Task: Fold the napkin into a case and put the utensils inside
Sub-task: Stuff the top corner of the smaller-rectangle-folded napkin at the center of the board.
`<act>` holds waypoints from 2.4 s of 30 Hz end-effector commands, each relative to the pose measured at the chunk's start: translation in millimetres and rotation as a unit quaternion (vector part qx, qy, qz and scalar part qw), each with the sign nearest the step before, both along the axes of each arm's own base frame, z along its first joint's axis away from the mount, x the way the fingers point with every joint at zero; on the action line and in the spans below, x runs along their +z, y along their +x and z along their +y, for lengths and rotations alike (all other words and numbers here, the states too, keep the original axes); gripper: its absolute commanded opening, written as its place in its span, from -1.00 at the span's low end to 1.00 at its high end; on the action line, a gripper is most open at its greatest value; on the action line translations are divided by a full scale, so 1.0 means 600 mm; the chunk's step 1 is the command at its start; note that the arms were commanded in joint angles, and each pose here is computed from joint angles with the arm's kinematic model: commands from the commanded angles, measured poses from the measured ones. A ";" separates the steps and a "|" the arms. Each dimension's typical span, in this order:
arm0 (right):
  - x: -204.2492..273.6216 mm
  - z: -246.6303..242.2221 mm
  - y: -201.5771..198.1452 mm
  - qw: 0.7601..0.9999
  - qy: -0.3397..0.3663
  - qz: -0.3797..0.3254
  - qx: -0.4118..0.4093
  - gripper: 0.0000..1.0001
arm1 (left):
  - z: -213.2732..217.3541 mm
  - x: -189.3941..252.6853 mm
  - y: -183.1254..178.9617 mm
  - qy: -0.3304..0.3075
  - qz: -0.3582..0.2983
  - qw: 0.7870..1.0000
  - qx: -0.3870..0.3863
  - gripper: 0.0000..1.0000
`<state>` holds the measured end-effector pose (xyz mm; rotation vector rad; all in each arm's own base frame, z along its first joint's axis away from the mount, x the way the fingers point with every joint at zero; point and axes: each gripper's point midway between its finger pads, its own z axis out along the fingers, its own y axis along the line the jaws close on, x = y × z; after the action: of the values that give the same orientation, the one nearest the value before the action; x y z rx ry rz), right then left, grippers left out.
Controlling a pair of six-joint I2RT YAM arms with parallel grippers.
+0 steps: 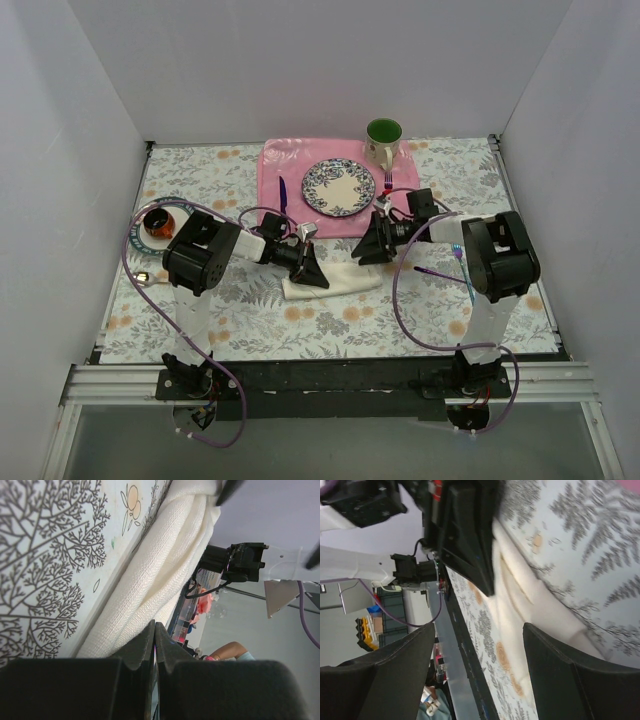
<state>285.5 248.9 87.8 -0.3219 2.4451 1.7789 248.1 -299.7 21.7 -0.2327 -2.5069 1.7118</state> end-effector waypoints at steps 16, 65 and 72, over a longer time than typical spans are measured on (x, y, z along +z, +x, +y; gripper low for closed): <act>0.049 -0.036 0.038 0.968 -0.113 -0.215 0.071 -0.16 | 0.024 -0.076 -0.005 0.075 0.024 0.997 0.024 -1.00; -0.015 0.010 0.030 0.793 -0.294 -0.465 0.260 0.57 | 0.029 -0.076 -0.010 0.085 0.017 0.996 0.016 -1.00; -0.034 -0.005 0.005 0.795 -0.307 -0.442 0.281 0.78 | 0.027 -0.075 -0.006 0.084 0.015 0.996 0.016 -1.00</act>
<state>292.9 244.2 54.8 -1.6168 2.1619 0.5191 247.8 -299.0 21.1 -0.2584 -2.4976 1.7038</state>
